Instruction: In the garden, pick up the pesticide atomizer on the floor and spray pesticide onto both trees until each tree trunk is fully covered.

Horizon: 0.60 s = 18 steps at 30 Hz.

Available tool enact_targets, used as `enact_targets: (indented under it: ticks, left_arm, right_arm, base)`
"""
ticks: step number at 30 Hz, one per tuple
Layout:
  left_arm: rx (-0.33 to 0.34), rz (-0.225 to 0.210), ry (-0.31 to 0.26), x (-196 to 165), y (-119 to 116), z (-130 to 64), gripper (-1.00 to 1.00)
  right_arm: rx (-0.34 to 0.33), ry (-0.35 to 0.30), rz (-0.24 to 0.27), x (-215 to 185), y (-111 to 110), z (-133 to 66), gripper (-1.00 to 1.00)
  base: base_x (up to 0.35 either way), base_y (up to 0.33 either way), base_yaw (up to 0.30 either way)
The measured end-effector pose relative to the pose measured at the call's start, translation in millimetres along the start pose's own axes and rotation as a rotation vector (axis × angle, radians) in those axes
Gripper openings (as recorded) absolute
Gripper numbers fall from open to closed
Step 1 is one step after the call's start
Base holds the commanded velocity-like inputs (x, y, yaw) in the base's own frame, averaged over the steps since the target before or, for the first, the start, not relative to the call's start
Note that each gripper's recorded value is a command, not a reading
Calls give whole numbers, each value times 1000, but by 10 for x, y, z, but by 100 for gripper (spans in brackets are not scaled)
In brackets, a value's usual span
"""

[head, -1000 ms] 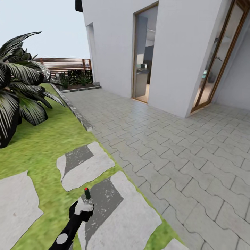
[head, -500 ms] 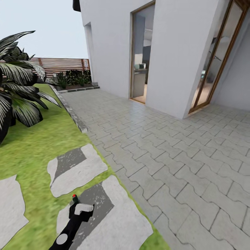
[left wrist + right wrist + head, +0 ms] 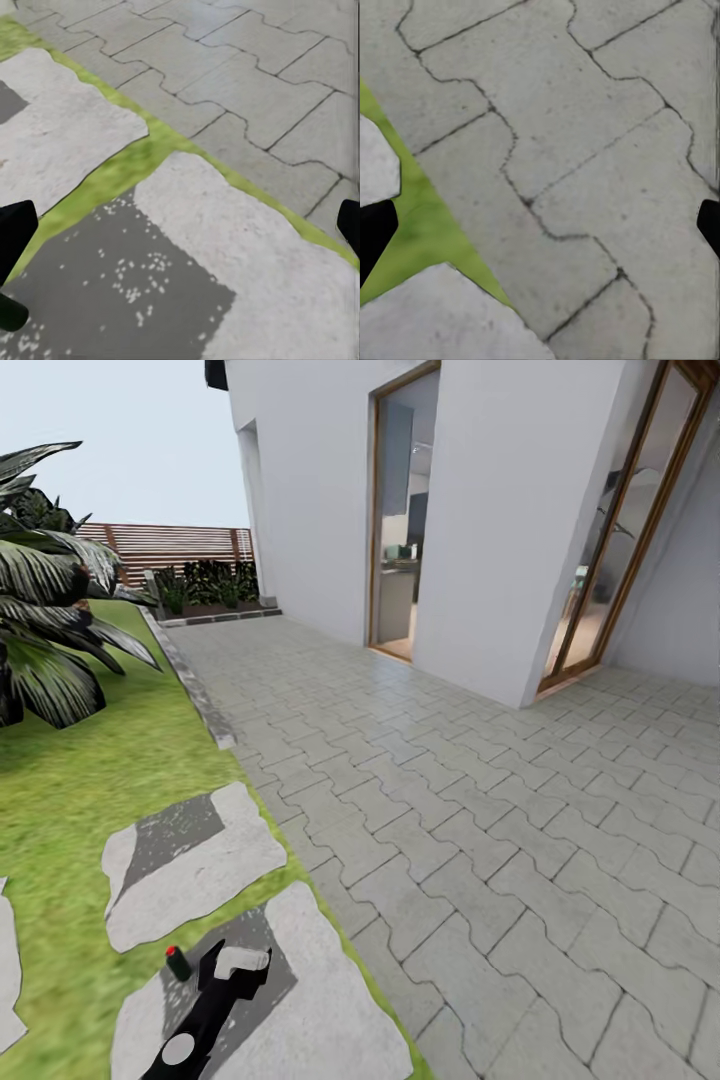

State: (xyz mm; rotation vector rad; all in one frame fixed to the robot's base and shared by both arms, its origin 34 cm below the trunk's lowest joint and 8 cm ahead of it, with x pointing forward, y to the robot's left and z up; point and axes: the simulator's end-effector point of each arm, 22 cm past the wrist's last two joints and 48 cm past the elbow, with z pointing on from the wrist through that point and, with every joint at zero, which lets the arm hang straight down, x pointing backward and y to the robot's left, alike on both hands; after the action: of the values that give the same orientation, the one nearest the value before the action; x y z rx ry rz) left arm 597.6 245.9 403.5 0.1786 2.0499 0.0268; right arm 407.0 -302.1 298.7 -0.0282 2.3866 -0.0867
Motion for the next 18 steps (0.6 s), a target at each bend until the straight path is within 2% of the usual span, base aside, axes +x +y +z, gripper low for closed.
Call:
enact_targets:
  ticks: [18]
  left_arm:
    - [0,0,1,6,0,-1,100]
  right_arm:
    - [3,-2,3,-8,-12,1,100]
  base:
    - [208,-242,0]
